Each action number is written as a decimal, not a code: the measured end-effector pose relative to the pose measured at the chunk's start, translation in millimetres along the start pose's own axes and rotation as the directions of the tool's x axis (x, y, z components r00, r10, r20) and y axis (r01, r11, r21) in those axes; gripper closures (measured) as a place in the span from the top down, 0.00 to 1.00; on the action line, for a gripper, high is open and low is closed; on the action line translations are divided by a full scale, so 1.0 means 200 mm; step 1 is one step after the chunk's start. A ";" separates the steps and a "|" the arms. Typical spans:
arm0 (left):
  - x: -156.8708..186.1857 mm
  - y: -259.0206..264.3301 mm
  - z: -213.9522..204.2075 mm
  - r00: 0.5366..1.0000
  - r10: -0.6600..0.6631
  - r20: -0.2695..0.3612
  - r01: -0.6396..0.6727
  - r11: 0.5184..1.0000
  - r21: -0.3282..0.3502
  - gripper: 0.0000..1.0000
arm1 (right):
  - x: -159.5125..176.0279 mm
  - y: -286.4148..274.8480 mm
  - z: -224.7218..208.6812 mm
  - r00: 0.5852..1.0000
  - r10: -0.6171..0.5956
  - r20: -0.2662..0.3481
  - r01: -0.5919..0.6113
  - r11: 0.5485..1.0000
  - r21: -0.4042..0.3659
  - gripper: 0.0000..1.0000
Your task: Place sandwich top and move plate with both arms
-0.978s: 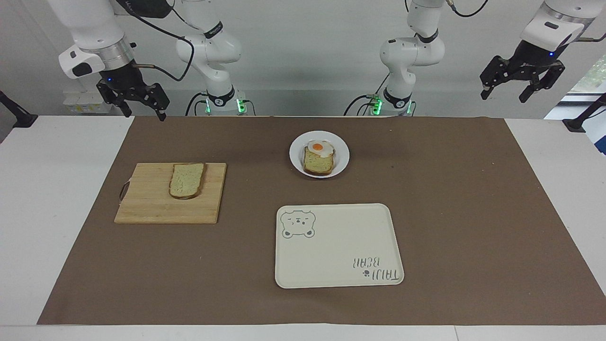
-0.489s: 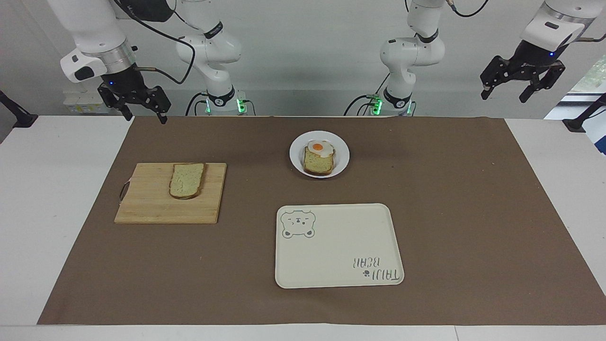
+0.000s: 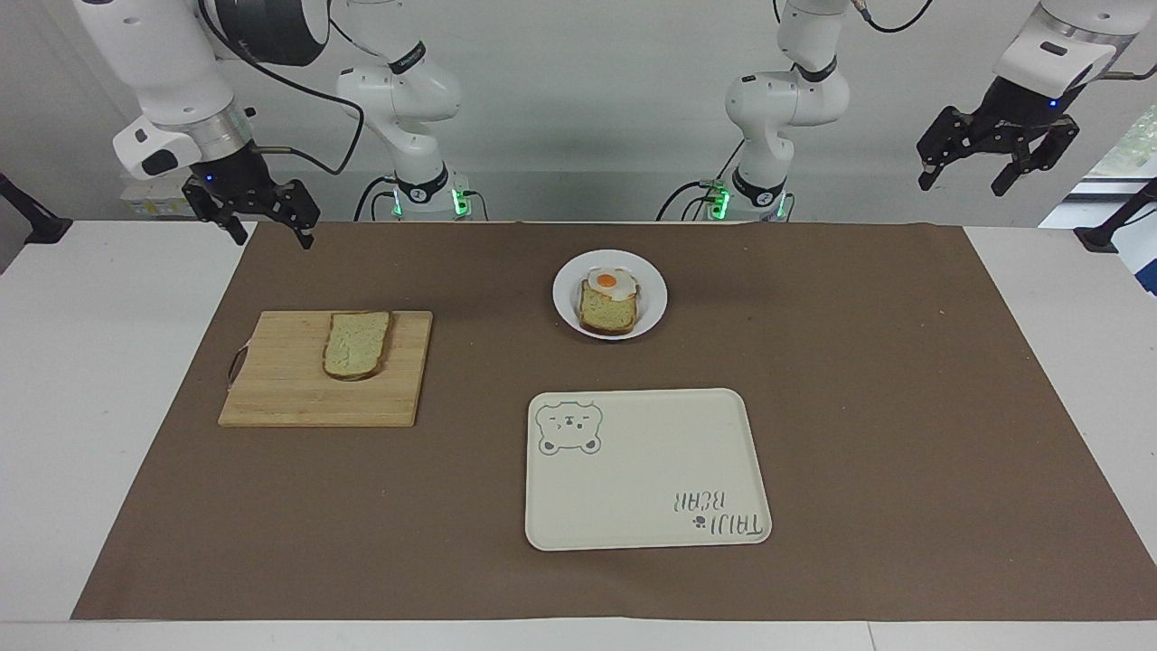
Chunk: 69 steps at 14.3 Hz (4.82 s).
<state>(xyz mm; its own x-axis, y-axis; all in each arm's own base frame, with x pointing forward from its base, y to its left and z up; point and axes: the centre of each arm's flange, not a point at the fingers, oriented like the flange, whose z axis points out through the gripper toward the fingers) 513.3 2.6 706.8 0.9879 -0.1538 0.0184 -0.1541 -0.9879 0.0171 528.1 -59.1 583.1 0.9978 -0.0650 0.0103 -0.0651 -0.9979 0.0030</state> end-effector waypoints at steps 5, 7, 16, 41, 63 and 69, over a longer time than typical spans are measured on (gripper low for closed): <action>0.00 0.00 0.00 1.000 0.000 0.000 0.000 1.000 0.000 1.00 | 0.10 -0.01 0.27 0.999 -0.032 -0.006 0.032 0.999 0.004 1.00; 0.00 0.00 0.00 1.000 0.000 0.000 0.000 1.000 0.000 1.00 | 0.13 0.01 0.38 0.997 -0.076 0.003 0.076 0.997 0.031 1.00; 0.00 0.00 0.00 1.000 0.000 0.000 0.000 1.000 0.000 1.00 | 0.11 0.20 0.80 0.988 -0.147 0.041 0.144 0.987 0.070 1.00; 0.00 0.00 0.00 1.000 0.000 0.000 0.000 1.000 0.000 1.00 | -0.07 0.19 1.39 0.981 -0.171 0.097 0.155 0.977 0.148 0.57; 0.00 0.00 0.00 1.000 0.000 0.000 0.000 1.000 0.000 1.00 | 0.09 0.20 1.06 0.976 -0.189 0.103 0.170 0.970 0.171 0.10; 0.00 0.00 0.00 1.000 0.000 0.000 0.000 1.000 0.000 1.00 | 0.15 0.20 0.67 0.965 -0.222 0.139 0.192 0.960 0.204 0.10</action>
<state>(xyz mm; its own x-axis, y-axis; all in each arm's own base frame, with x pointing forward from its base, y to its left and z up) 513.3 2.8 706.7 0.9880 -0.1533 0.0183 -0.1536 -0.9880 0.0171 556.0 -100.5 450.1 0.9788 0.1587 -0.1298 0.1310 -0.9711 -0.1996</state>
